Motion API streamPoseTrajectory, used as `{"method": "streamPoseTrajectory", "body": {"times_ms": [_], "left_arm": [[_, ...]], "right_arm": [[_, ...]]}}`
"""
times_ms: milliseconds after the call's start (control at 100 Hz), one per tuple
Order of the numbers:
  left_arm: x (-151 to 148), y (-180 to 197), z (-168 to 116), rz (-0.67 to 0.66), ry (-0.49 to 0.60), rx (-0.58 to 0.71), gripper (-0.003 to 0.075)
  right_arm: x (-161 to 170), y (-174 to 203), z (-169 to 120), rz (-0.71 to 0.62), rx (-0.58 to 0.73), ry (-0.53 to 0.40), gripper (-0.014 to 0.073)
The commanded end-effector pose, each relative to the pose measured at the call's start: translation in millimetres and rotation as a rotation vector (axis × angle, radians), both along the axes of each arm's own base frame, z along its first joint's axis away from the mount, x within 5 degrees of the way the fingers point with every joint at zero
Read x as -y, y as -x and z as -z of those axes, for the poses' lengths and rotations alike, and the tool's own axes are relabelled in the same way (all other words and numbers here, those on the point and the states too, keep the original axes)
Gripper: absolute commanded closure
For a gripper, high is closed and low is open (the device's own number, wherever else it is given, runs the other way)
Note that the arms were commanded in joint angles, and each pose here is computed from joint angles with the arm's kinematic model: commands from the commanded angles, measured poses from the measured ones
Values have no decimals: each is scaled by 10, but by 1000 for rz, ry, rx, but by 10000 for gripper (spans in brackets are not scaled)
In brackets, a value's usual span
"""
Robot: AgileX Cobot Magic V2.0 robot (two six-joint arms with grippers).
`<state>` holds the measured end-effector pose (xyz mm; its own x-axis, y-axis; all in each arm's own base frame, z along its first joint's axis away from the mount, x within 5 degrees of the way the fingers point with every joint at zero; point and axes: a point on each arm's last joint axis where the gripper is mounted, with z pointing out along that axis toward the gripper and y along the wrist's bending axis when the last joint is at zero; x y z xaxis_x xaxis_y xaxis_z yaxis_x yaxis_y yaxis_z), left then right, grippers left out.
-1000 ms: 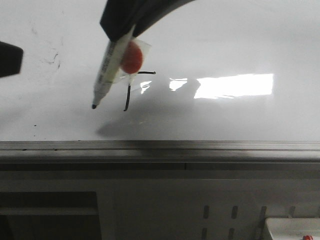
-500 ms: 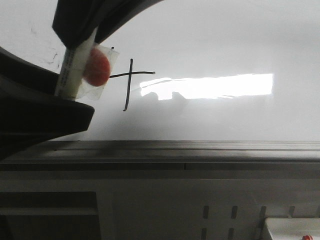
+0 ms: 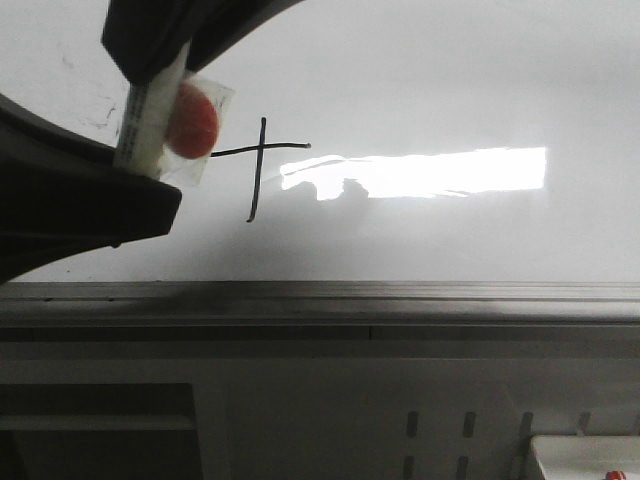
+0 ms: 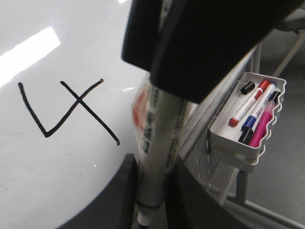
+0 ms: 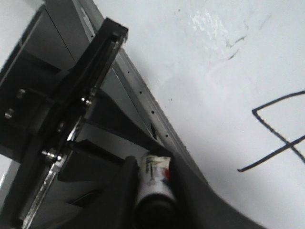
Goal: Write number 4 on whiteboard
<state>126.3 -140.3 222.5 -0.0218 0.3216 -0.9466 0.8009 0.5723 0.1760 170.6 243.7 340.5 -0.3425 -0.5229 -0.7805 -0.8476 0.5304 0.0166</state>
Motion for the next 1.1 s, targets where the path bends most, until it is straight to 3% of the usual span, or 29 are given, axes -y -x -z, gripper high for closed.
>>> {"method": "streamPoseTrajectory", "body": {"times_ms": [0,70,110,210,330,550,950,1020,1090], "left_arm": [[-15,-83,-158,-121,202,-70,741],[-61,-128,-157,-220,287,-155,741],[-90,-153,-151,-280,338,-207,741],[-140,-189,-105,-399,410,-348,741],[-163,-227,-84,-455,417,-426,741],[-223,-335,-145,-527,420,-500,741],[-217,-357,-176,-528,392,-537,736],[-218,-360,-180,-529,396,-533,678],[-220,-365,-189,-529,403,-524,542]], "right_arm": [[57,22,-295,10,79,-120,281],[105,22,-360,18,112,-138,139],[157,25,-408,24,135,-142,109],[273,55,-522,40,162,-172,126],[384,111,-635,50,187,-202,150],[449,164,-710,50,205,-226,150],[450,165,-709,50,203,-224,150],[450,165,-709,50,203,-224,150],[450,165,-709,50,203,-224,150]]}}
